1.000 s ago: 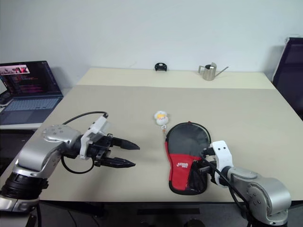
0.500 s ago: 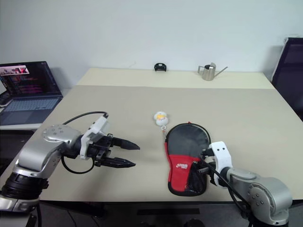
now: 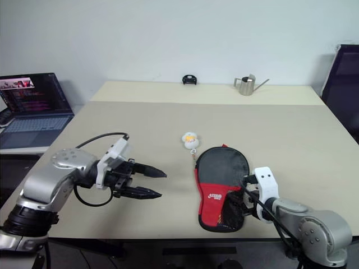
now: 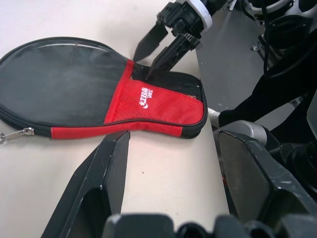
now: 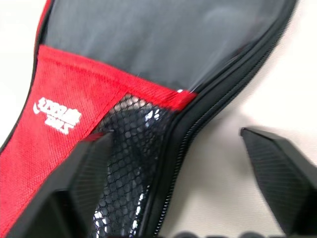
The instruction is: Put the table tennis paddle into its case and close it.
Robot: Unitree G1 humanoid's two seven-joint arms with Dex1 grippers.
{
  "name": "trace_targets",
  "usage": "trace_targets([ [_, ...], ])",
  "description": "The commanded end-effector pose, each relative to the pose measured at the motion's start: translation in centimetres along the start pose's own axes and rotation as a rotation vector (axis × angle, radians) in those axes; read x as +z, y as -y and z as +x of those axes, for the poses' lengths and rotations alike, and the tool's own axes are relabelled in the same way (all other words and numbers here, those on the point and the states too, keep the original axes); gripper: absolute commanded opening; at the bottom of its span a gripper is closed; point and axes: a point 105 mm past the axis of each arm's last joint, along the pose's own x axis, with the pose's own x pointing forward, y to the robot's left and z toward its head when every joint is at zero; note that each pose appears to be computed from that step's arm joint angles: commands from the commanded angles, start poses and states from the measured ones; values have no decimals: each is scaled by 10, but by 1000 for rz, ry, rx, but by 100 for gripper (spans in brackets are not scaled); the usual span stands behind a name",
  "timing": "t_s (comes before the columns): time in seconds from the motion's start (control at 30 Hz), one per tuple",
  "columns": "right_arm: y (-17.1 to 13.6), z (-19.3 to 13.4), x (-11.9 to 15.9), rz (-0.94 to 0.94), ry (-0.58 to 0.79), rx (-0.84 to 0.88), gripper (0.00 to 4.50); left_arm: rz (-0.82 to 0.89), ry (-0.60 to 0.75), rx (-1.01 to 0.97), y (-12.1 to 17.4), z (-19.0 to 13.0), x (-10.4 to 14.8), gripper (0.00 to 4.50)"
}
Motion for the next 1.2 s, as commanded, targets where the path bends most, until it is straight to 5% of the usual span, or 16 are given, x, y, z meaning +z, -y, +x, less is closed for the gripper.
trace_targets([
  [0.03,-10,-12,12,-30,51,88,446,33,19,-6,3,1,6,308],
  [0.4,-7,-20,71,-178,247,93,446,3,96,231,-25,-5,5,308],
  [0.67,-19,8,106,-348,432,119,446,-35,189,657,-68,-22,-2,308],
  [1.2,-34,70,90,-403,325,297,446,-172,207,682,-43,-42,-17,308],
])
